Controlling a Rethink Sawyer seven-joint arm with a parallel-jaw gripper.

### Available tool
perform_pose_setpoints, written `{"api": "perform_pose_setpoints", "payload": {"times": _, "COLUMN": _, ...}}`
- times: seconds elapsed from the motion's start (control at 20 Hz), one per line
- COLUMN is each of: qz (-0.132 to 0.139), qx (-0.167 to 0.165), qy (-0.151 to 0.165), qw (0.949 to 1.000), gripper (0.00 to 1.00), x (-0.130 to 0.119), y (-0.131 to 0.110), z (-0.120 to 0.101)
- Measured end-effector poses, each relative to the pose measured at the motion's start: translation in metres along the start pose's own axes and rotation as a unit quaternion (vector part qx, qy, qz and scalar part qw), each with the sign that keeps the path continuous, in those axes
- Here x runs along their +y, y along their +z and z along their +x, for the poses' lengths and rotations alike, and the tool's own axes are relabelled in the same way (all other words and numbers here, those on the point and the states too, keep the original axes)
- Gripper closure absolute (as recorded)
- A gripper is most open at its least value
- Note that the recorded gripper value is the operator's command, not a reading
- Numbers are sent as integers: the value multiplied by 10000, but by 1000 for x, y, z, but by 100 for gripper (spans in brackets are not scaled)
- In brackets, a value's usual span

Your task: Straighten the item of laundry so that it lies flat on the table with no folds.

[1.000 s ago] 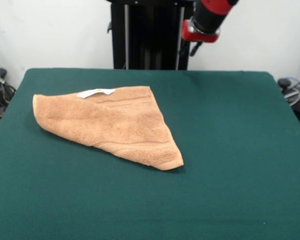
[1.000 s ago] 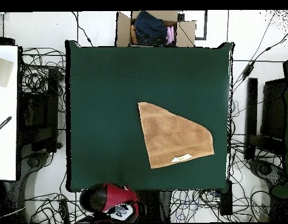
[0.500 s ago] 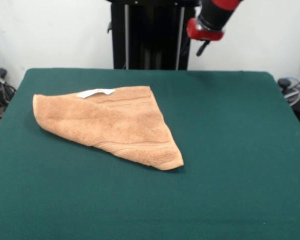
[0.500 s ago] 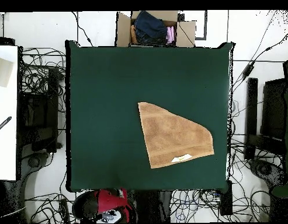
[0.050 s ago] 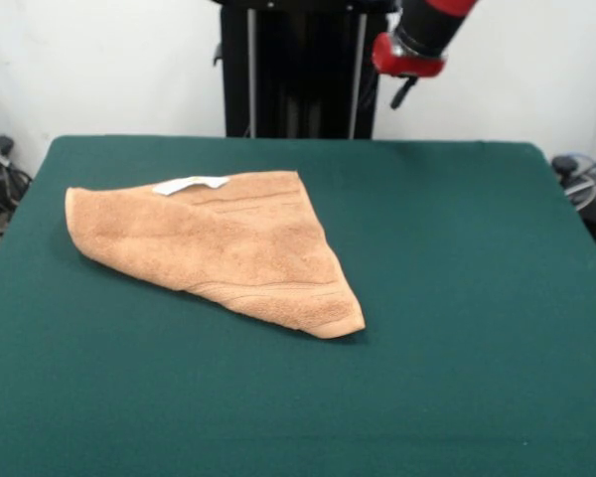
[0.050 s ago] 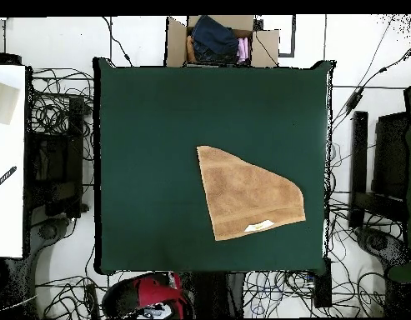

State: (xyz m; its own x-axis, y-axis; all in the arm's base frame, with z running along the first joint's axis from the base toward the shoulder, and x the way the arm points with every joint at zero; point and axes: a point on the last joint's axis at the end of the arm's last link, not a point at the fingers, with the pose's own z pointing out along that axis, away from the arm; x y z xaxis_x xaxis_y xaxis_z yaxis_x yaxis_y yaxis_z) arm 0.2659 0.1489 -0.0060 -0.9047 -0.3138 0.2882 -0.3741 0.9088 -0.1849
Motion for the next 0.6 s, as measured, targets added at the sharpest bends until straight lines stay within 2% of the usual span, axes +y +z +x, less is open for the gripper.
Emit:
{"api": "perform_pose_setpoints", "payload": {"times": 0.3, "qz": -204, "qx": 77, "qy": 346, "qw": 9992, "gripper": 0, "x": -21, "y": 5, "z": -5}}
{"api": "perform_pose_setpoints", "payload": {"times": 0.6, "qz": -323, "qx": 116, "qy": 558, "qw": 9979, "gripper": 0, "x": -33, "y": 8, "z": -7}}
